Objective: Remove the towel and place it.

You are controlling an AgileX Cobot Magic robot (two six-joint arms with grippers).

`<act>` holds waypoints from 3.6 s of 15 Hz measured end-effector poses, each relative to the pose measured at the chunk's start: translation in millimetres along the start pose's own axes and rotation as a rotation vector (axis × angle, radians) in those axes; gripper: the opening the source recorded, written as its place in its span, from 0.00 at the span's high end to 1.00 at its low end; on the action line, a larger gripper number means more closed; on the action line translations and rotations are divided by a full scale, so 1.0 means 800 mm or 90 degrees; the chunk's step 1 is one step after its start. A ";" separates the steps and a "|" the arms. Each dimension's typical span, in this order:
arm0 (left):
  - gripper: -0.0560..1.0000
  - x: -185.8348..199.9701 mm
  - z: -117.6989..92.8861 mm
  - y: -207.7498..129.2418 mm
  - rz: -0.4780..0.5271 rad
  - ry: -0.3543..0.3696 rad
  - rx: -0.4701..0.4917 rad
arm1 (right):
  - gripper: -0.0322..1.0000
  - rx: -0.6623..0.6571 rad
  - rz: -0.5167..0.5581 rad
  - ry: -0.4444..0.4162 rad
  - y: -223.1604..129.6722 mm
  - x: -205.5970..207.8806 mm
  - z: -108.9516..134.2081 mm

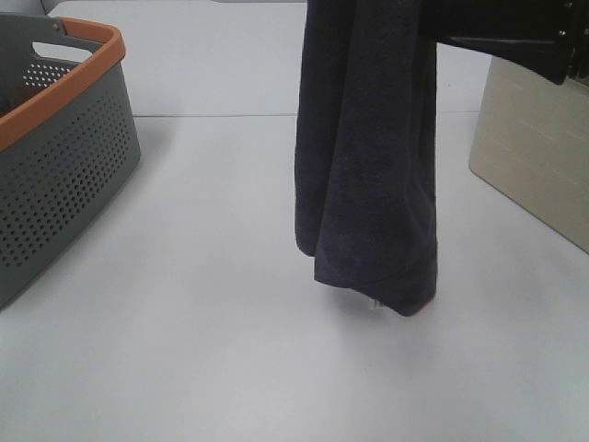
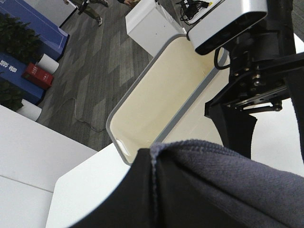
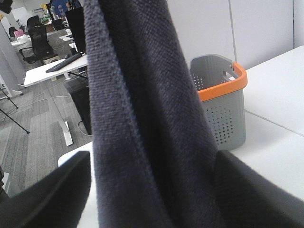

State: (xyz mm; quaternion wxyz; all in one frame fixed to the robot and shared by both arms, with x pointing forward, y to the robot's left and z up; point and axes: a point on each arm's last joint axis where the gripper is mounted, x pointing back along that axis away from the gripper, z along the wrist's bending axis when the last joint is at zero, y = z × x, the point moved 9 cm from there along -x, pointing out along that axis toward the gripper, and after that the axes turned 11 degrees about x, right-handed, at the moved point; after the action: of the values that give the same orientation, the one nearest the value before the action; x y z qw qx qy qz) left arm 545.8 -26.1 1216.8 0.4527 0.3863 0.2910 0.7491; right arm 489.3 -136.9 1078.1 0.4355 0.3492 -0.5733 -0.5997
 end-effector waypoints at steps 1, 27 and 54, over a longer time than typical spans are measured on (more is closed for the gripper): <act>0.95 -0.005 -0.001 0.000 -0.001 -0.002 -0.001 | 0.35 -0.006 0.003 0.001 -0.003 -0.001 -0.003; 0.95 -0.009 0.005 -0.004 0.005 0.015 -0.010 | 0.40 -0.017 0.179 0.037 -0.034 -0.005 0.069; 0.95 -0.013 0.004 -0.014 0.021 0.011 -0.016 | 0.40 -0.081 0.251 0.107 -0.159 -0.091 0.019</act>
State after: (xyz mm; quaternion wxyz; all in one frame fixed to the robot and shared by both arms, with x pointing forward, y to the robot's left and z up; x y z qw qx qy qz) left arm 556.8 -30.9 1206.6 0.4425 0.3790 0.2794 0.7632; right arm 487.1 -68.4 947.4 0.6117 0.2510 -0.5531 -0.5068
